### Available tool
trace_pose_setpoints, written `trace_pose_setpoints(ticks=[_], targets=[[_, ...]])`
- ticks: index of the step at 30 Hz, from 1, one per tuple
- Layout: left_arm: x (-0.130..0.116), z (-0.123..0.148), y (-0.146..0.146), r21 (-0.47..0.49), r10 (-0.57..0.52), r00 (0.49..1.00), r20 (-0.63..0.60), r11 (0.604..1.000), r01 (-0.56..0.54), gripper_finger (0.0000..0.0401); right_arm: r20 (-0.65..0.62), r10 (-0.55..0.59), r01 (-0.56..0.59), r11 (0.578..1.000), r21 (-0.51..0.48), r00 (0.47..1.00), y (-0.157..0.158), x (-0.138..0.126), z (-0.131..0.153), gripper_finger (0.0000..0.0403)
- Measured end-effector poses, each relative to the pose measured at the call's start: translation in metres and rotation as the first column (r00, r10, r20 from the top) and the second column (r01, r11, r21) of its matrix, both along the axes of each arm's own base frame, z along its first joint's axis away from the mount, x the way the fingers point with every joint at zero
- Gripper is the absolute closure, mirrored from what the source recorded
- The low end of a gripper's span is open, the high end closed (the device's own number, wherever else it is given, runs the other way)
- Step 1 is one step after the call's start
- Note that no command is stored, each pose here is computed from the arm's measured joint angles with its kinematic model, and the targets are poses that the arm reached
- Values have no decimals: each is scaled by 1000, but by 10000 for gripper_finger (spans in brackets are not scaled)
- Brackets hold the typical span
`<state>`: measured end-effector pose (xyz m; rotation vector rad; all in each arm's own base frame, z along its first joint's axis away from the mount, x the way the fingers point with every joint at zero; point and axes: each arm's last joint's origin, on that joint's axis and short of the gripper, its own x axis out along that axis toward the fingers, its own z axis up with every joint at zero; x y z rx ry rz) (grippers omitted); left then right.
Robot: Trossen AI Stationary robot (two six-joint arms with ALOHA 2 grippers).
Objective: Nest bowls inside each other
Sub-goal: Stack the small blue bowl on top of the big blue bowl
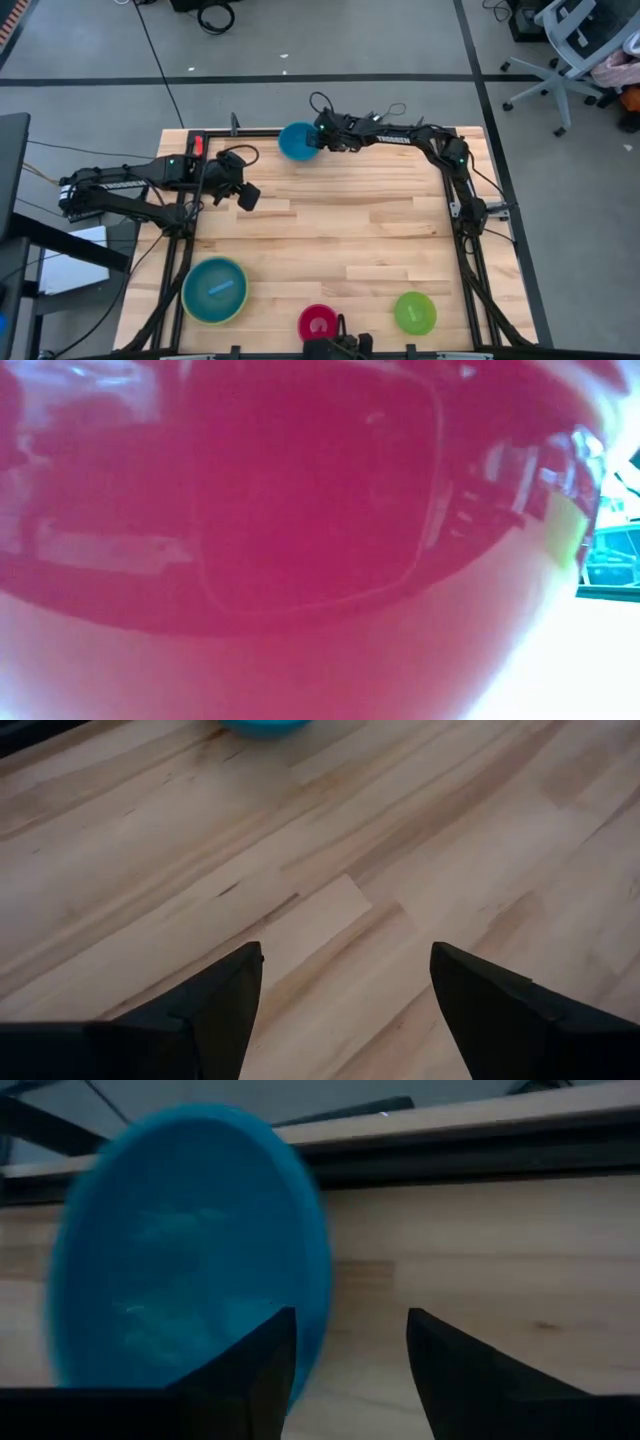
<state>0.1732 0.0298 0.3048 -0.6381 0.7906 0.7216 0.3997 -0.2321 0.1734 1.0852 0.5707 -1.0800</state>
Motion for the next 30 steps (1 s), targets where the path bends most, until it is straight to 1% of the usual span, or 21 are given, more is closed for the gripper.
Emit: trace_pose_setpoints(ticks=[2, 4, 7, 10, 13, 14, 16, 19, 23, 26, 30], targets=[[0, 0, 0, 3, -4, 1000, -2, 1000, 4, 111, 6, -2, 2, 1000, 24, 1000, 0, 1, -6, 211], [0, 0, 0, 3, -4, 1000, -1, 1000, 4, 111, 27, 8, -9, 1000, 20, 1000, 0, 5, -8, 216], [0, 0, 0, 5, -3, 1000, -4, 1000, 3, 111, 20, 19, -20, 999, 32, 1000, 1, 7, -15, 238], [-1, 0, 1, 8, 4, 1000, -10, 1000, -4, 111, 6, 43, -43, 999, 23, 999, 3, 7, -15, 285], [-1, -1, 2, 15, 15, 1000, -14, 1000, -15, 111, -16, 96, -96, 995, -4, 995, 6, 8, -12, 359], [-1, -1, 3, 19, 19, 1000, -13, 1000, -19, 111, -18, 121, -121, 992, -19, 993, 8, 10, -9, 378], [-1, -1, 4, 32, 33, 999, -10, 999, -32, 111, -28, 174, -175, 983, -49, 984, 18, 12, 0, 383], [3, -2, 8, 58, 64, 998, -7, 996, -63, 111, -31, 279, -281, 955, -100, 960, 38, 18, 20, 373], [10, -4, 18, 84, 105, 994, -2, 991, -105, 111, -61, 389, -393, 893, -219, 919, 77, 26, 52, 383], [17, -7, 25, 93, 120, 993, 0, 988, -120, 111, -70, 428, -427, 850, -309, 901, 103, 28, 75, 383], [26, -8, 29, 99, 128, 991, 45, 986, -131, 111, -73, 464, -454, 803, -386, 883, 127, 27, 98, 382]])
